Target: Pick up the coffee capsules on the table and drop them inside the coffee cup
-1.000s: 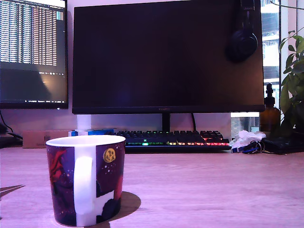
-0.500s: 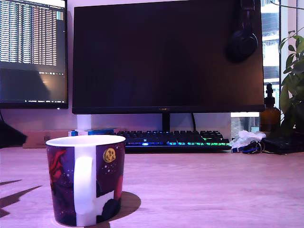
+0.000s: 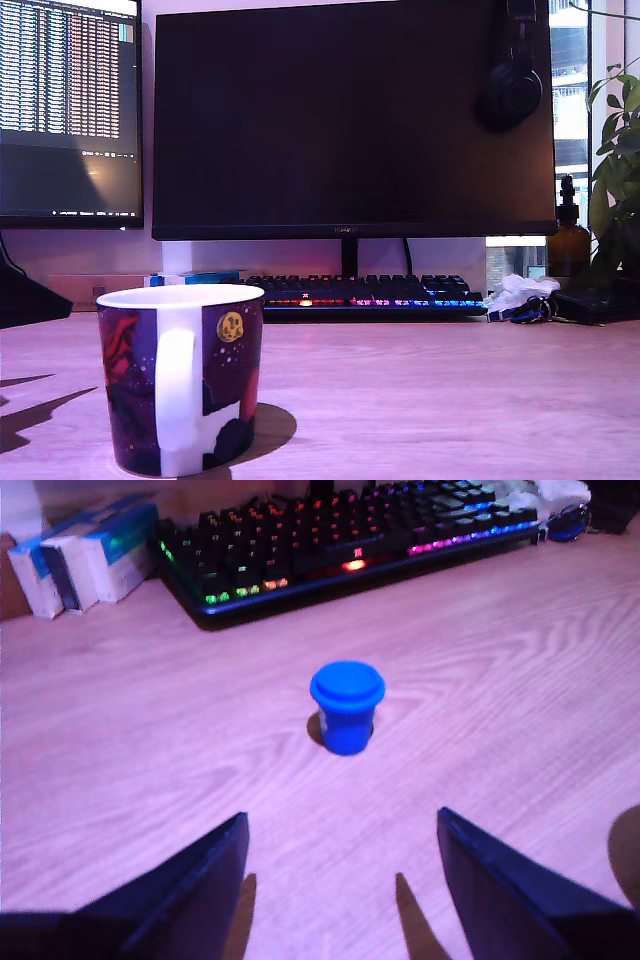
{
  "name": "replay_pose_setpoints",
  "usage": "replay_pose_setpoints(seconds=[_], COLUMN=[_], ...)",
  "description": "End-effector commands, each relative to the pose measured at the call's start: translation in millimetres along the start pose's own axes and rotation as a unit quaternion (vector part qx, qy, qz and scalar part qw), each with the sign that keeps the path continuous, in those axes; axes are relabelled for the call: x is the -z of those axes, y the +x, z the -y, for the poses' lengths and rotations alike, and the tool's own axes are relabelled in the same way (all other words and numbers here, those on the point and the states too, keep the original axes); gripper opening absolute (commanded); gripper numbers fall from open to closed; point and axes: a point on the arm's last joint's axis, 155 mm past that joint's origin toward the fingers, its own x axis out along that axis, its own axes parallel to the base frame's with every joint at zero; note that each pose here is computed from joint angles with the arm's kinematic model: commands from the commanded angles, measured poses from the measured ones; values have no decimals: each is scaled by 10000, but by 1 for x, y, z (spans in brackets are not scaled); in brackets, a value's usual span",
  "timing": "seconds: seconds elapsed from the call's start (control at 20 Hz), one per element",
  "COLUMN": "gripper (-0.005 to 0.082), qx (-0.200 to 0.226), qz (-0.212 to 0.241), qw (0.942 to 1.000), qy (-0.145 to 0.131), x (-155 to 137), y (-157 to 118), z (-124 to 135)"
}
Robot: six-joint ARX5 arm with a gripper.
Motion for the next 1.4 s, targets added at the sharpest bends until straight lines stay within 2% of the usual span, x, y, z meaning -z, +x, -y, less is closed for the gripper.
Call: replay_pose_setpoints(seconds=[0.0, 0.35, 0.55, 0.85, 1.35], gripper=[548, 548, 515, 515, 515], qx=[6, 40, 191, 427, 902], qz=[-13, -28, -99, -176, -304], qw=[10000, 10000, 9998, 9989, 9951], qy=[2, -9, -51, -52, 264], x=[5, 8, 13, 19, 25], y=[-1, 10, 22, 42, 84], z=[1, -3, -3, -3, 17])
